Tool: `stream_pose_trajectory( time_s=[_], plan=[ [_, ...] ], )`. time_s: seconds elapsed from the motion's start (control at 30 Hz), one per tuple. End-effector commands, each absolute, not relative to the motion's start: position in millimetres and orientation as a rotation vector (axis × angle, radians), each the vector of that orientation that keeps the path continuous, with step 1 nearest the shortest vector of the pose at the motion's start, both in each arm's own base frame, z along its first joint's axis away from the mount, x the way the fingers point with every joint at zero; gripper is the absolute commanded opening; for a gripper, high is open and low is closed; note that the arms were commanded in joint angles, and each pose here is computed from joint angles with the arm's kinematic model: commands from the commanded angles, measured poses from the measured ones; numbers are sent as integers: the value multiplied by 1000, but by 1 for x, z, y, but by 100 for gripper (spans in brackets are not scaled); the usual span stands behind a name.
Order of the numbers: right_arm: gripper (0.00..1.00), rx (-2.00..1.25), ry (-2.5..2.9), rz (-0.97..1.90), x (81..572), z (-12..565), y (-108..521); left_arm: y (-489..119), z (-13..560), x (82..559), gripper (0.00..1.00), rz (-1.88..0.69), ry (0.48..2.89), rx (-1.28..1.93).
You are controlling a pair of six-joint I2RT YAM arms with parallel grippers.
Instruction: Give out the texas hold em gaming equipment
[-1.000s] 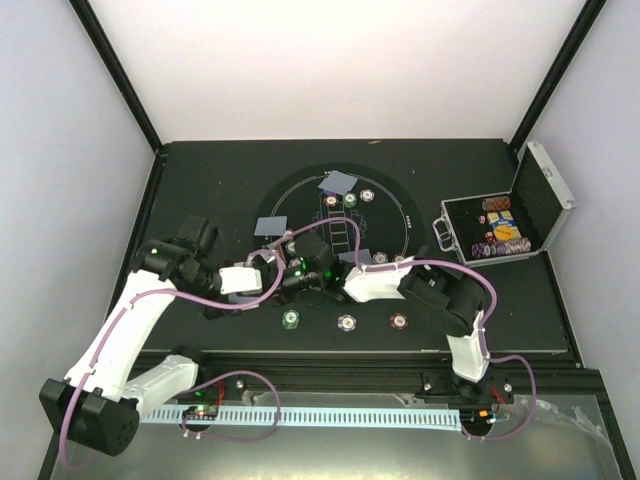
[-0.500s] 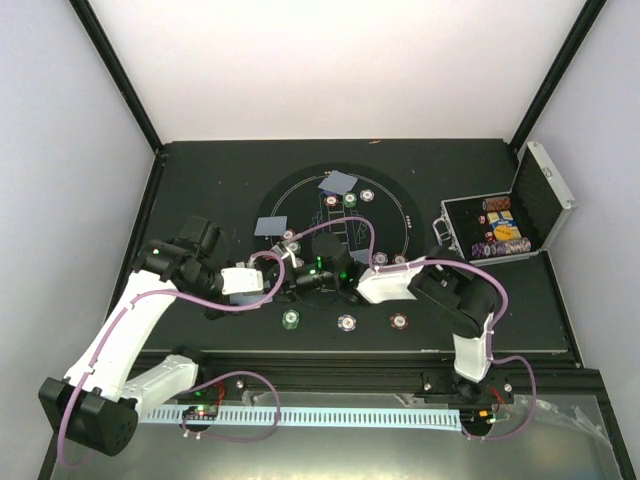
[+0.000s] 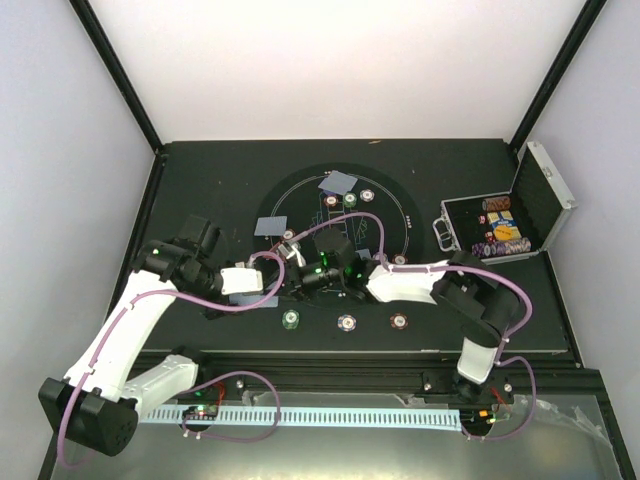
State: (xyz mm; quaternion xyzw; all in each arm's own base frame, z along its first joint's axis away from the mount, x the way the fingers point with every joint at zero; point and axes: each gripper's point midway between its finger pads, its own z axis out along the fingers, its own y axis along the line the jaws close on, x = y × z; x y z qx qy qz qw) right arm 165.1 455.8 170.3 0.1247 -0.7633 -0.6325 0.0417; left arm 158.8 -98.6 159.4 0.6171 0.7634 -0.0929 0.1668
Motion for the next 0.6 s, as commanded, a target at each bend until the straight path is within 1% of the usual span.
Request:
stream_pose_trajectory(
  time_s=[0.0,0.13,0.43,0.57],
  plan=[
    [17,375,-2382,-1874,164,165,447,-99,166,164,2,-234,2159,1731],
    [9,389,-2403,-1867,164,169,445,-97,165,163,2,-226,2169,1732],
    [6,378,-2442,-1830,169,168,427,-94,166,162,1,-208,2175,1730],
    [4,324,-2474,-1829,184,166,407,-93,166,162,2,-197,2177,1732]
  ],
)
